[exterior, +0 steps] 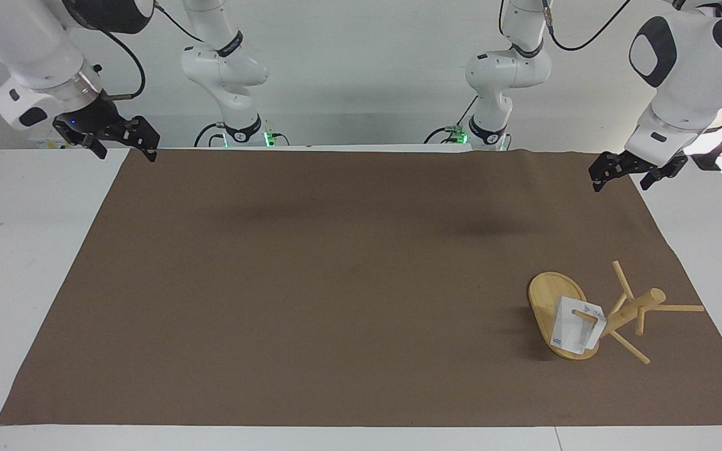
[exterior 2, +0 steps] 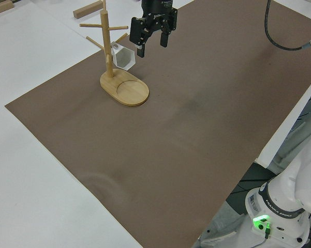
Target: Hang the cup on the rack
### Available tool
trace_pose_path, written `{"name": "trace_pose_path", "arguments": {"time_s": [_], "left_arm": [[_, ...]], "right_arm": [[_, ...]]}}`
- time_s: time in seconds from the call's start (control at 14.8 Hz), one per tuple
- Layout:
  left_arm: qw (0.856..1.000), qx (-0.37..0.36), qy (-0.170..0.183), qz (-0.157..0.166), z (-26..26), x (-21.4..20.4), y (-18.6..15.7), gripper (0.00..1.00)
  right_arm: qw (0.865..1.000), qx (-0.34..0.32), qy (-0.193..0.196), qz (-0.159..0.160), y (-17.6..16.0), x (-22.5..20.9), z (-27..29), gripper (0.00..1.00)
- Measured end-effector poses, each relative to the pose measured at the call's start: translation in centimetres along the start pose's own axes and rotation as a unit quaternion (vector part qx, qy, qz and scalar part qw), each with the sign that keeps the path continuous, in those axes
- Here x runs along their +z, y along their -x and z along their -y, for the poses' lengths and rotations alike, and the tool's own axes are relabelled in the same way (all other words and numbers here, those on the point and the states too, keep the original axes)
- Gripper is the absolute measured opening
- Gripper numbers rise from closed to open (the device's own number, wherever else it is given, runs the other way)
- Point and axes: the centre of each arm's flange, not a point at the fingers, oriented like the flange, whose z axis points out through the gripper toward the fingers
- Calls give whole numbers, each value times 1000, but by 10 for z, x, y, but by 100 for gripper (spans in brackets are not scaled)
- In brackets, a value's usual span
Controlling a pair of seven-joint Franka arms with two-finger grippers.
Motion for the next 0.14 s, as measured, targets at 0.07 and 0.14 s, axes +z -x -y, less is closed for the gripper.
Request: {"name": "trace_pose_path", "arguments": {"time_s": [0.07,0.14], "left_arm": [[1000,0,5,5,0,-5,-5,100],[1000,1,12,8,-1,-8,-8,100]], "right_arm": [[1000,0,0,0,0,0,0,100],[1000,0,0,0,0,0,0,100]]}}
